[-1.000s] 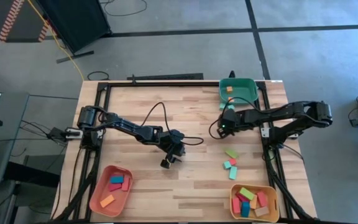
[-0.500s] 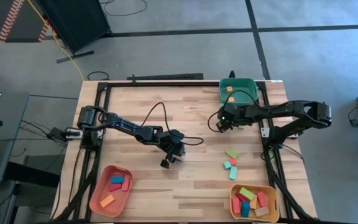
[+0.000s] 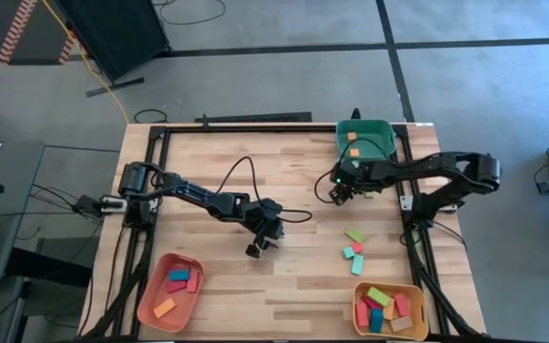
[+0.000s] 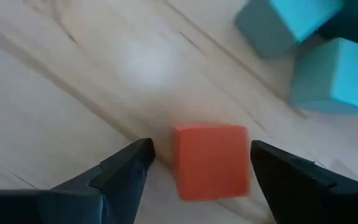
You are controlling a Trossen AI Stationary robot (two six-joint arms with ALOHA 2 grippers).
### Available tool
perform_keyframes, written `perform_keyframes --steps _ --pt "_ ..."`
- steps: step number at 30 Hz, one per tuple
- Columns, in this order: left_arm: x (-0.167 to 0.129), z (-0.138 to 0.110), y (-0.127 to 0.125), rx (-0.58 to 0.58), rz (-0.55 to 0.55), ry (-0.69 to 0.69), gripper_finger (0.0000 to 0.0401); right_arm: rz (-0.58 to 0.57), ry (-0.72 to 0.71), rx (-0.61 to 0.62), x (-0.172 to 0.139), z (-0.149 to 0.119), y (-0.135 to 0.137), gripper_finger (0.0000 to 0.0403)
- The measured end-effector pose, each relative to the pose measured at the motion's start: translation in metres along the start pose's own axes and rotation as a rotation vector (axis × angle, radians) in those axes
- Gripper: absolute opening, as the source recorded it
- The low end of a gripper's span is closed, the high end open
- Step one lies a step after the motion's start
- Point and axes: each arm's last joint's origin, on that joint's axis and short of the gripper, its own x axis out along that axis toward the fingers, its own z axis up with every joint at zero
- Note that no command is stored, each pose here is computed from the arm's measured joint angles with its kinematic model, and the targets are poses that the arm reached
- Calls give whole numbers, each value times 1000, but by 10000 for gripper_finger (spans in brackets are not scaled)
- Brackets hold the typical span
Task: Sort blocks by size
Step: Put the small orange square block into the blue bin
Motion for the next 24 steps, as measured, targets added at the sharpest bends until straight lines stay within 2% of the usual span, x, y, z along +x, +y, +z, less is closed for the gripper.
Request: perform_keyframes --steps 4,9,17,24 --pt "0 0 0 -1 -2 5 197 -7 12 -8 8 0 4 300" --pt "0 -2 -1 1 -6 17 197 10 -10 -9 6 2 4 264" --pt "0 -2 -1 10 -6 17 197 24 -32 9 -4 3 -1 160" --pt "0 -2 -1 10 -7 20 197 32 -45 0 -18 7 -5 157"
